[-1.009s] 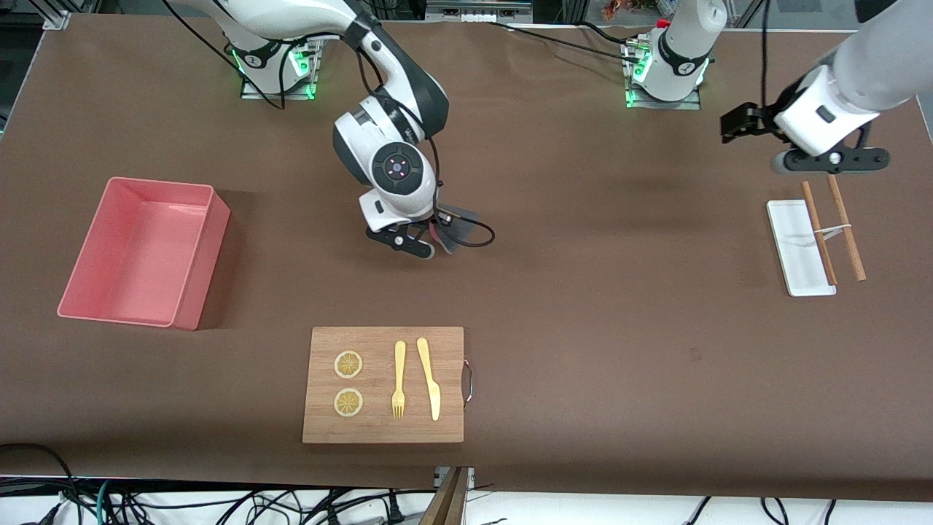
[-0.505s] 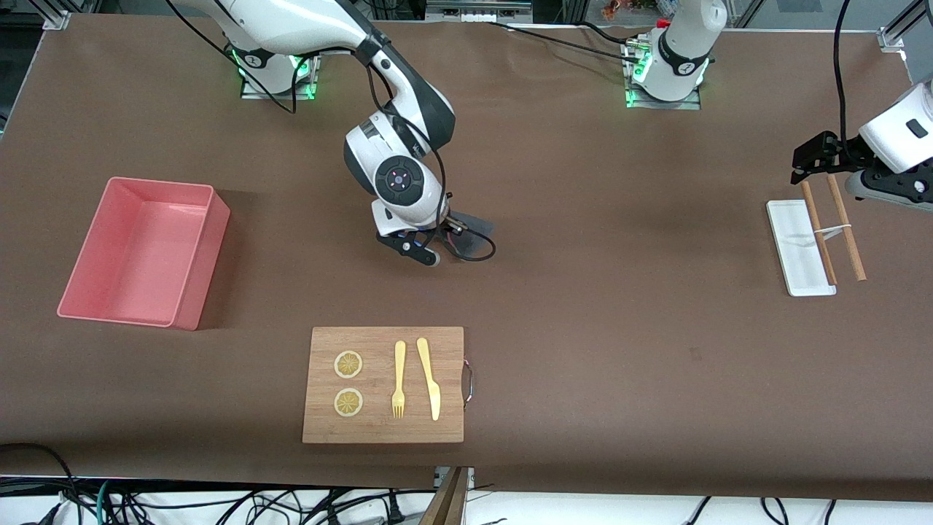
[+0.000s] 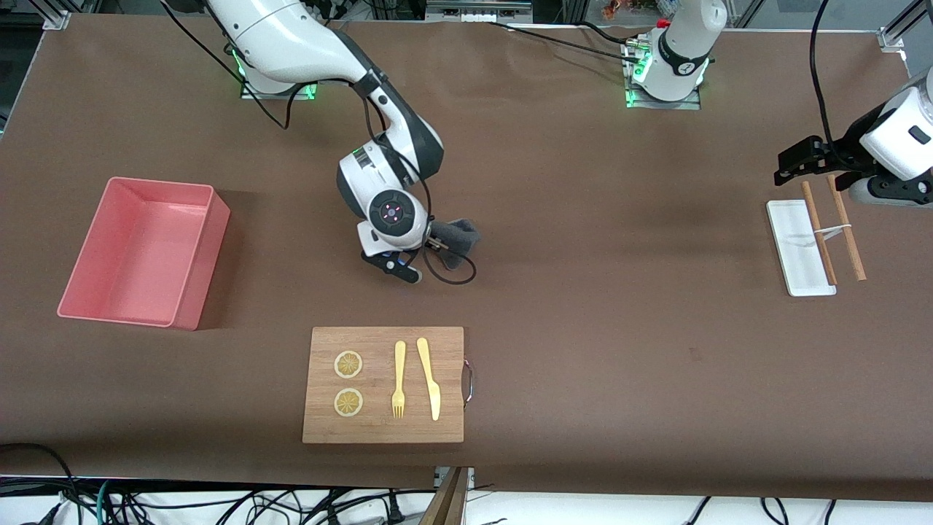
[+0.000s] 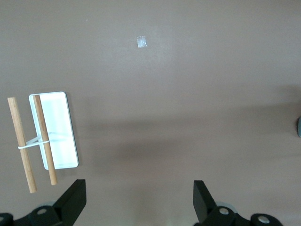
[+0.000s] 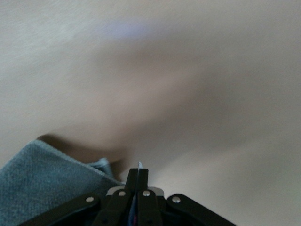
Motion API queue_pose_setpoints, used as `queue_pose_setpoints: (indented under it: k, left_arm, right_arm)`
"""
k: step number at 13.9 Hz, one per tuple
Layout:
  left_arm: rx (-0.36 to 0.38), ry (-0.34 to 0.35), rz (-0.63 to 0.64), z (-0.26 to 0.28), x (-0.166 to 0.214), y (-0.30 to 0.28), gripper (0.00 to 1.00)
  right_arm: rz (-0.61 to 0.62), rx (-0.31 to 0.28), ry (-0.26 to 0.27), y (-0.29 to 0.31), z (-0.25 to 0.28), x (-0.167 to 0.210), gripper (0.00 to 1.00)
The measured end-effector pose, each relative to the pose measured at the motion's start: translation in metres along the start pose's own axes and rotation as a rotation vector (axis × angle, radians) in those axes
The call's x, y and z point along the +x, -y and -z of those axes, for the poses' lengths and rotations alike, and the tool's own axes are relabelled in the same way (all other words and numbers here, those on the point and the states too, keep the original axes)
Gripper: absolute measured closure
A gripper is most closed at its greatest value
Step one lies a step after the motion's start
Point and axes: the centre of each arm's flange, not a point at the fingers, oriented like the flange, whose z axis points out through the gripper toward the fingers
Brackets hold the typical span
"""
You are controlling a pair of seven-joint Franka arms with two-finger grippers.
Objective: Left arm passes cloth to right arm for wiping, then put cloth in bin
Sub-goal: 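Wipe the table surface with the cloth held in the right gripper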
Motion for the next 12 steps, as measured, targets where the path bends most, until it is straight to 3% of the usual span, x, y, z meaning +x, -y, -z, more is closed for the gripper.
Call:
queue_pose_setpoints:
  k: [6, 12]
  left_arm:
    - [0.02, 0.002, 0.016, -0.001, 0.001, -0.002, 0.0]
    - [0.029, 0.002, 0.066, -0.002, 0.0, -0.027, 0.0]
  right_arm:
    - [0.109, -0.083, 0.03, -0.044, 0.007, 0.045, 0.98]
    - [0.313, -0.167, 0.068, -0.131, 0.034, 0.12, 0.98]
